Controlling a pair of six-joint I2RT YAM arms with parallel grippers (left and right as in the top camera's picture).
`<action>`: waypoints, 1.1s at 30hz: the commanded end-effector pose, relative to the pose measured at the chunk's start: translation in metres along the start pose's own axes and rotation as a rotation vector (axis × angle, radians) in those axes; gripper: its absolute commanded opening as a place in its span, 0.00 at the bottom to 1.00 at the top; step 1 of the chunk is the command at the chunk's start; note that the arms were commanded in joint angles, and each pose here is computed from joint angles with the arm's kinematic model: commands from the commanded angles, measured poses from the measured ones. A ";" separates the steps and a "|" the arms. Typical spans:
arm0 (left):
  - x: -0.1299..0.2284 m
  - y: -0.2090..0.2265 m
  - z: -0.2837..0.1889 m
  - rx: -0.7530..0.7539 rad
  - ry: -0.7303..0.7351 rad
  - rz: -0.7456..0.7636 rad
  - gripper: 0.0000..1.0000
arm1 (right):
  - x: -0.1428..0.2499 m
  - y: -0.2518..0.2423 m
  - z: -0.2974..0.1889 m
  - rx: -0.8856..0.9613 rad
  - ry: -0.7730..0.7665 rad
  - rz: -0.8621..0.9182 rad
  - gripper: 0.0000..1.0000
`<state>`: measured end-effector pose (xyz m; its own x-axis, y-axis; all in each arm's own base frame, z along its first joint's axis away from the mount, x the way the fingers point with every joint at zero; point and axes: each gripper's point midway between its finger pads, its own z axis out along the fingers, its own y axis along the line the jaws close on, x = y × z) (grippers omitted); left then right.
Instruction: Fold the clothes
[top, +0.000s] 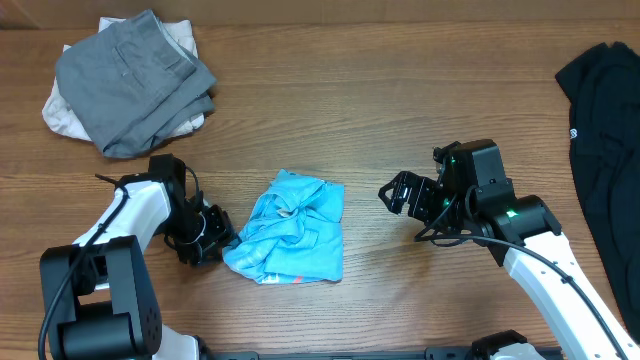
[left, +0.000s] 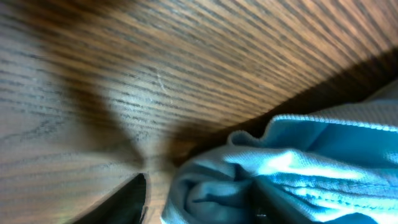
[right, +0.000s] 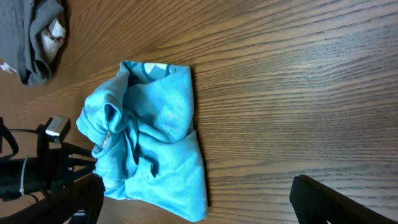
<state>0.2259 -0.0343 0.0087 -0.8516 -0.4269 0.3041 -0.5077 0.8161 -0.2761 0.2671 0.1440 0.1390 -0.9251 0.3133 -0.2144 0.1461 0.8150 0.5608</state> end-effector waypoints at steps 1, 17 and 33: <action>-0.010 -0.012 -0.013 0.013 -0.026 0.029 0.30 | -0.002 0.002 -0.001 -0.006 -0.007 -0.009 1.00; -0.006 -0.032 -0.065 -0.026 -0.054 0.103 0.04 | -0.003 0.004 -0.001 -0.011 -0.014 -0.012 1.00; 0.087 -0.088 -0.038 -0.158 0.079 0.373 0.07 | -0.004 0.005 -0.001 -0.015 -0.018 -0.014 1.00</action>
<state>0.2021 -0.1172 0.0854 -0.9517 -0.0632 0.3005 -0.1393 0.9610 -0.2390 0.2702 0.1450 0.1409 -0.9219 0.3139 -0.2272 0.1370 0.8124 0.5668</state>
